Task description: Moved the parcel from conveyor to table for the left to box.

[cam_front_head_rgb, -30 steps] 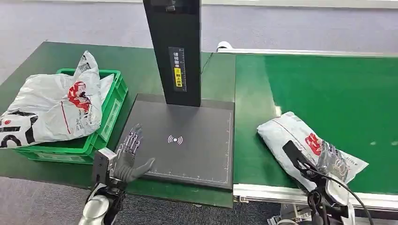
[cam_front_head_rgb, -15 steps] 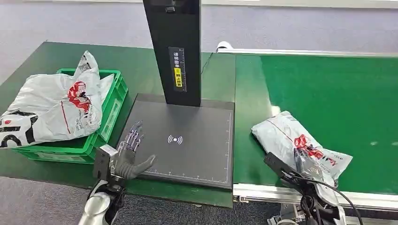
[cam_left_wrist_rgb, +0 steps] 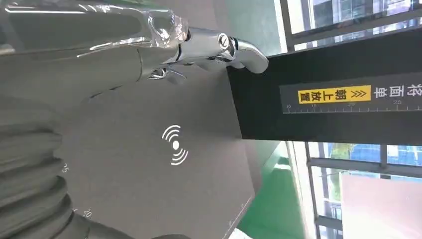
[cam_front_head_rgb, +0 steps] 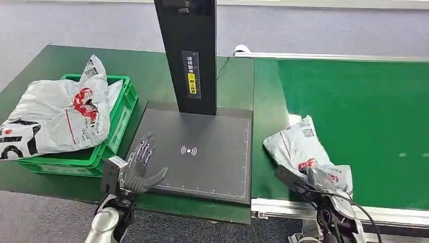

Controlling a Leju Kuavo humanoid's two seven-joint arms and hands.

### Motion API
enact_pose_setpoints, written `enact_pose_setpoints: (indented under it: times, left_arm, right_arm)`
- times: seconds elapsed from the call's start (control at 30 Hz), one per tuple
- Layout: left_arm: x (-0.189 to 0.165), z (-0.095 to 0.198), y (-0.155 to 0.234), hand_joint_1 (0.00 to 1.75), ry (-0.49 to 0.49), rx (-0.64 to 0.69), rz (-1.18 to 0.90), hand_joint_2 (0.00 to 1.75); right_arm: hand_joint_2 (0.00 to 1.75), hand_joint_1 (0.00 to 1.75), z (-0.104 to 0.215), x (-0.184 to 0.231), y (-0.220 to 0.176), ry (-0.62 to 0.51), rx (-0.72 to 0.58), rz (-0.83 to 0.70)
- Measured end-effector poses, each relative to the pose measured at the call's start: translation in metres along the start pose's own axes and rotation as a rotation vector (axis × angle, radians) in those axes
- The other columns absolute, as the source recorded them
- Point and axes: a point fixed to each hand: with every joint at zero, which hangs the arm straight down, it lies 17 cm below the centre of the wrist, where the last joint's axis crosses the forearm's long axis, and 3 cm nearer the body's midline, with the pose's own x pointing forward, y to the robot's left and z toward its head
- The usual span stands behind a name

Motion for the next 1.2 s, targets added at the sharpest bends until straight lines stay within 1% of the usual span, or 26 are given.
enact_pose_setpoints:
  times: [0.13, 0.23, 0.4, 0.5, 0.6, 0.67, 0.77, 0.87, 0.97, 1.03, 1.2]
  left_arm:
    - [-0.001, 0.001, 0.0, 0.0, 0.004, 0.0, 0.0, 1.75]
    - [-0.003, 0.002, 0.001, 0.0, 0.007, 0.002, -0.001, 1.75]
    - [-0.004, 0.015, 0.005, 0.0, 0.002, 0.019, -0.003, 1.75]
    - [0.0, 0.022, 0.008, 0.0, -0.016, 0.035, -0.001, 1.75]
    - [0.007, 0.025, 0.014, 0.0, -0.044, 0.055, 0.012, 1.75]
    - [0.012, 0.025, 0.016, 0.0, -0.064, 0.063, 0.015, 1.75]
    - [0.019, 0.025, 0.018, 0.0, -0.095, 0.072, 0.02, 1.75]
    - [0.026, 0.024, 0.021, 0.0, -0.12, 0.085, 0.023, 1.75]
    - [0.029, 0.023, 0.023, 0.0, -0.134, 0.092, 0.028, 1.75]
    - [0.031, 0.022, 0.024, 0.0, -0.141, 0.094, 0.028, 1.75]
    - [0.039, 0.017, 0.027, 0.0, -0.169, 0.101, 0.028, 1.75]
  right_arm:
    - [1.75, 1.75, 0.0, 0.002, 0.001, 0.0, 0.001, -0.005]
    - [1.75, 1.75, 0.0, 0.004, -0.006, -0.004, -0.034, -0.009]
    - [1.75, 1.75, 0.002, 0.023, -0.055, -0.061, -0.245, -0.034]
    - [1.75, 1.75, 0.013, 0.048, -0.099, -0.152, -0.412, -0.122]
    - [1.75, 1.75, 0.03, 0.068, -0.136, -0.244, -0.542, -0.217]
    - [1.75, 1.75, 0.042, 0.081, -0.154, -0.306, -0.616, -0.261]
    - [1.75, 1.75, 0.066, 0.104, -0.18, -0.431, -0.735, -0.308]
    - [1.75, 1.75, 0.089, 0.129, -0.198, -0.551, -0.827, -0.338]
    - [1.75, 1.75, 0.104, 0.156, -0.2, -0.644, -0.845, -0.324]
    - [1.75, 1.75, 0.109, 0.173, -0.195, -0.692, -0.839, -0.296]
    - [1.75, 1.75, 0.112, 0.223, -0.167, -0.785, -0.762, -0.202]
